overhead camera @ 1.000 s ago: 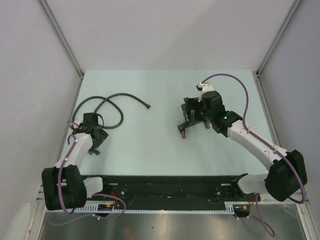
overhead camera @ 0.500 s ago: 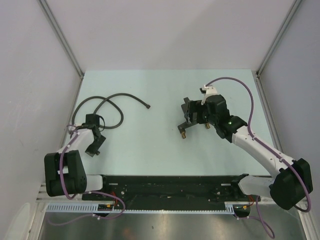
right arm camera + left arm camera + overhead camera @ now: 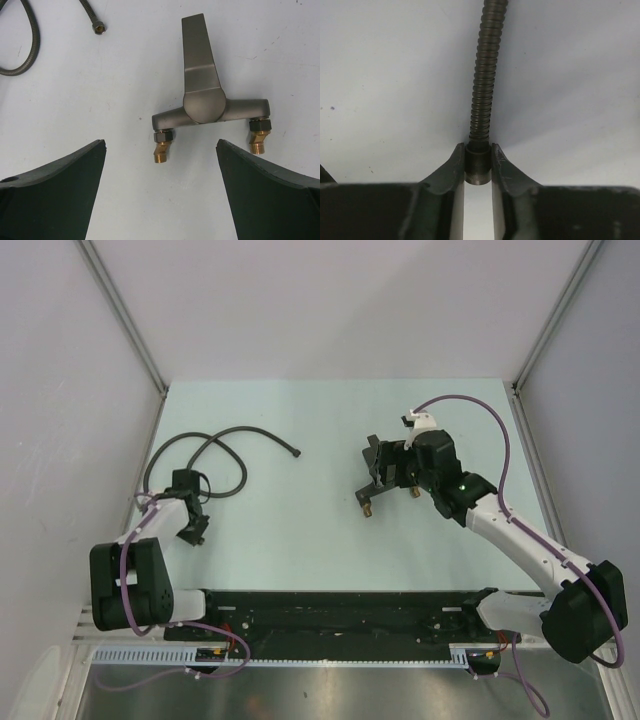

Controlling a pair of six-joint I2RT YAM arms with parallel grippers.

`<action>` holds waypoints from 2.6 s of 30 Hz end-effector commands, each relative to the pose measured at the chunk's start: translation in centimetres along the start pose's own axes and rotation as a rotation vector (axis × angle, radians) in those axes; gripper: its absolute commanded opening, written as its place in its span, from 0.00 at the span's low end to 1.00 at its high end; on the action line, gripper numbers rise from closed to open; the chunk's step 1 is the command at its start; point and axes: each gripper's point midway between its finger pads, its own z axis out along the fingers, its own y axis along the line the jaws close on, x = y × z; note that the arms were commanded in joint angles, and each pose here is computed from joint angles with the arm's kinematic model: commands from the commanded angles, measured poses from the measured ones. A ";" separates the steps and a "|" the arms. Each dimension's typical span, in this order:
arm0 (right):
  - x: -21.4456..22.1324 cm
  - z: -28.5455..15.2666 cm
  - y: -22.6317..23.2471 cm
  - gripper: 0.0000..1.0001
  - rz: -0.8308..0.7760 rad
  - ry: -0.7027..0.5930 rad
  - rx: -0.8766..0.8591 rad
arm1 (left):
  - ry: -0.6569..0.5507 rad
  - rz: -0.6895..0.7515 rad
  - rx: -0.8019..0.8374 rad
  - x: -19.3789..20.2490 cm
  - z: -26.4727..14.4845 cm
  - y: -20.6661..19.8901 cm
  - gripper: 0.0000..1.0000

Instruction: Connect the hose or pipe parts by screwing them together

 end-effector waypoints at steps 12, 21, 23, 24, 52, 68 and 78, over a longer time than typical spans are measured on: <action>-0.8 -1.1 1.3 0.98 0.002 -0.052 -0.075 | 0.009 0.340 0.414 -1.1 -8.0 -13.2 0.00; -3.9 -5.6 4.1 1.00 -0.010 -0.323 -0.282 | 0.082 0.855 0.853 9.0 -19.6 -21.3 0.00; -4.7 -6.8 4.3 1.00 -0.018 -0.399 -0.303 | 0.121 0.922 0.941 10.3 -21.2 -21.1 0.00; -4.8 -7.1 4.5 1.00 -0.027 -0.411 -0.316 | 0.117 0.952 0.988 10.6 -22.3 -20.7 0.00; 1.3 4.9 -3.5 1.00 -0.002 -0.173 0.059 | 0.003 0.706 1.764 9.0 -46.4 -44.6 0.00; 2.3 9.9 -5.6 0.96 -0.056 -0.206 0.115 | 0.151 0.847 1.641 8.8 -38.5 -34.6 0.00; 3.5 10.7 -2.7 0.50 -0.156 -0.167 -0.066 | 0.298 0.814 1.524 8.2 -30.9 -29.7 0.00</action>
